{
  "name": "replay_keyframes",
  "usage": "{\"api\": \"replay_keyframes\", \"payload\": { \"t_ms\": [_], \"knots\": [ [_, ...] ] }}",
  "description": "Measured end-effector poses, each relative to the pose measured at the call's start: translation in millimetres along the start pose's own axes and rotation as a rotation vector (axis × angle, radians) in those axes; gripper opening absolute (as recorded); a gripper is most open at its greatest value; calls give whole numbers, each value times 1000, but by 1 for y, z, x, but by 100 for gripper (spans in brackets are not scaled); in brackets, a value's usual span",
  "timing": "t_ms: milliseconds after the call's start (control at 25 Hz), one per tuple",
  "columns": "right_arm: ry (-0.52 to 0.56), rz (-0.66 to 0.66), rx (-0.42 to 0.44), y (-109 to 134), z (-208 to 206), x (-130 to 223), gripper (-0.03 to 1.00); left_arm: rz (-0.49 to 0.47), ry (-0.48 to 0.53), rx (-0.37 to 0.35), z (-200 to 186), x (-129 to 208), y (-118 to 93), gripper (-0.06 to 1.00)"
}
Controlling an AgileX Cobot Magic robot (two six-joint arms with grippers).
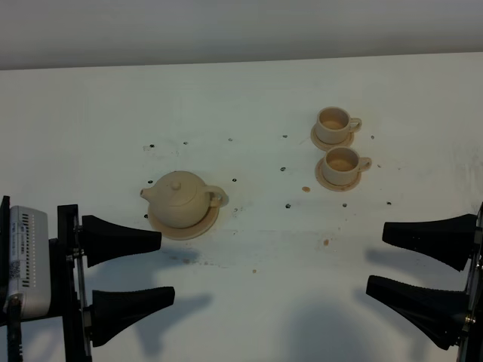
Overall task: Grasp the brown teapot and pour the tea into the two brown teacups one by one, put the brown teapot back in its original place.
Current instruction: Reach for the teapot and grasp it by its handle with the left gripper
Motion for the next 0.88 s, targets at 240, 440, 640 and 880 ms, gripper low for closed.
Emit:
{"api": "replay_keyframes", "payload": {
  "t_ms": [240,440,640,880],
  "knots": [
    [0,1,0,0,0,0,55,0,0,0,0,0,0,57],
    [0,1,0,0,0,0,56,-8,2,1,0,0,0,60],
    [0,1,0,0,0,0,57,-24,5,4,0,1,-1,62],
    [0,1,0,0,0,0,58,-28,6,4,0,1,-1,62]
  ]
}}
Point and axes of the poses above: a point on each arm's last joint axis where the gripper is mounted, z pointing out along that axis toward the gripper, y along the wrist's bending axis when the last joint is at zero, x = y × z, the point moved 6 cm from there along z, pointing out along that axis toward the gripper, and after that the axes turned 6 degrees about z, right-handed, at the moved point
